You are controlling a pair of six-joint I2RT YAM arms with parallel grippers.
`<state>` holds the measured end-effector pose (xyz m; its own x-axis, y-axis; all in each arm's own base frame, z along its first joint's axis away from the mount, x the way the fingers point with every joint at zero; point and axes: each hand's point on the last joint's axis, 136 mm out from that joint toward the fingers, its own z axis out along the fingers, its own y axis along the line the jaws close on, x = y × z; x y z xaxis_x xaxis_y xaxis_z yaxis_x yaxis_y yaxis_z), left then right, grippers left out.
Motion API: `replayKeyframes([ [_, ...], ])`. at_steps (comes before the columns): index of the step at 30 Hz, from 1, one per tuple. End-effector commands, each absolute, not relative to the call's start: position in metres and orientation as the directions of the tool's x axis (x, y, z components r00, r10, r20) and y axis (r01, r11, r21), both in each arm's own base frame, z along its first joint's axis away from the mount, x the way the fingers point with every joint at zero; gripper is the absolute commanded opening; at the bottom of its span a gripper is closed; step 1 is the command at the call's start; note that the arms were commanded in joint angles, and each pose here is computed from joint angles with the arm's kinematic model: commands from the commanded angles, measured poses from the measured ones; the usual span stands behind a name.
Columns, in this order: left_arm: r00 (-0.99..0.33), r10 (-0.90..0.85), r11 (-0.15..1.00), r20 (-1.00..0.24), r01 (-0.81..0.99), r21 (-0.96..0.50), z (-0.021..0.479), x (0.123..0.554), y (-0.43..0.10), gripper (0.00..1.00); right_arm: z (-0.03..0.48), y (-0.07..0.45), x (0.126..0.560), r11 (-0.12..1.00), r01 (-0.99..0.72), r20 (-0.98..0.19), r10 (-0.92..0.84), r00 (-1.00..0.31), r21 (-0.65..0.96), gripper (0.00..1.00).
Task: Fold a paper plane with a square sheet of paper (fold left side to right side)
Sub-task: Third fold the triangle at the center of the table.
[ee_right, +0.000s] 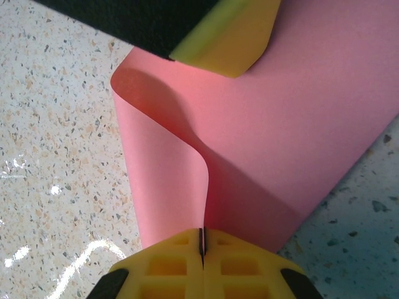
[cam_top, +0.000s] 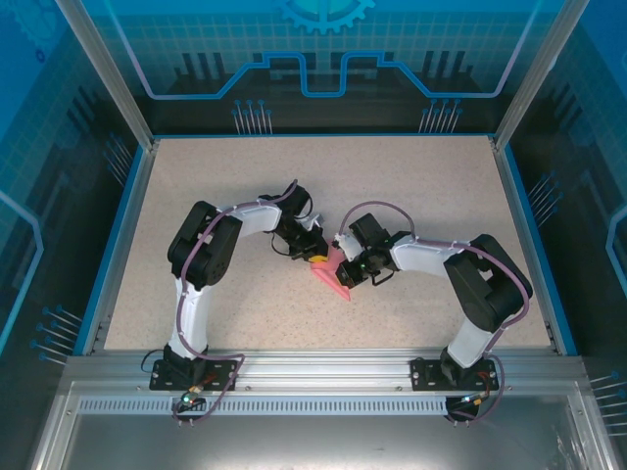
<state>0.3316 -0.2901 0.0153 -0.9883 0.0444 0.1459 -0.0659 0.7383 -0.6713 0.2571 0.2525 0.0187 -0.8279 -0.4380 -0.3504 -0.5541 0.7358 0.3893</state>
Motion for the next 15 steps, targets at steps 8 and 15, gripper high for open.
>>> replayKeyframes([
  [8,-0.980,0.045,0.782,0.194,-0.086,-0.617,-0.002,0.323,-0.284,0.09,0.015,0.252,0.265,0.753,-0.534,-0.325,-0.431,-0.842,0.385,0.00],
  [15,-0.980,0.046,0.783,0.195,-0.086,-0.616,-0.002,0.322,-0.283,0.09,0.016,0.252,0.261,0.746,-0.536,-0.326,-0.432,-0.841,0.395,0.00],
])
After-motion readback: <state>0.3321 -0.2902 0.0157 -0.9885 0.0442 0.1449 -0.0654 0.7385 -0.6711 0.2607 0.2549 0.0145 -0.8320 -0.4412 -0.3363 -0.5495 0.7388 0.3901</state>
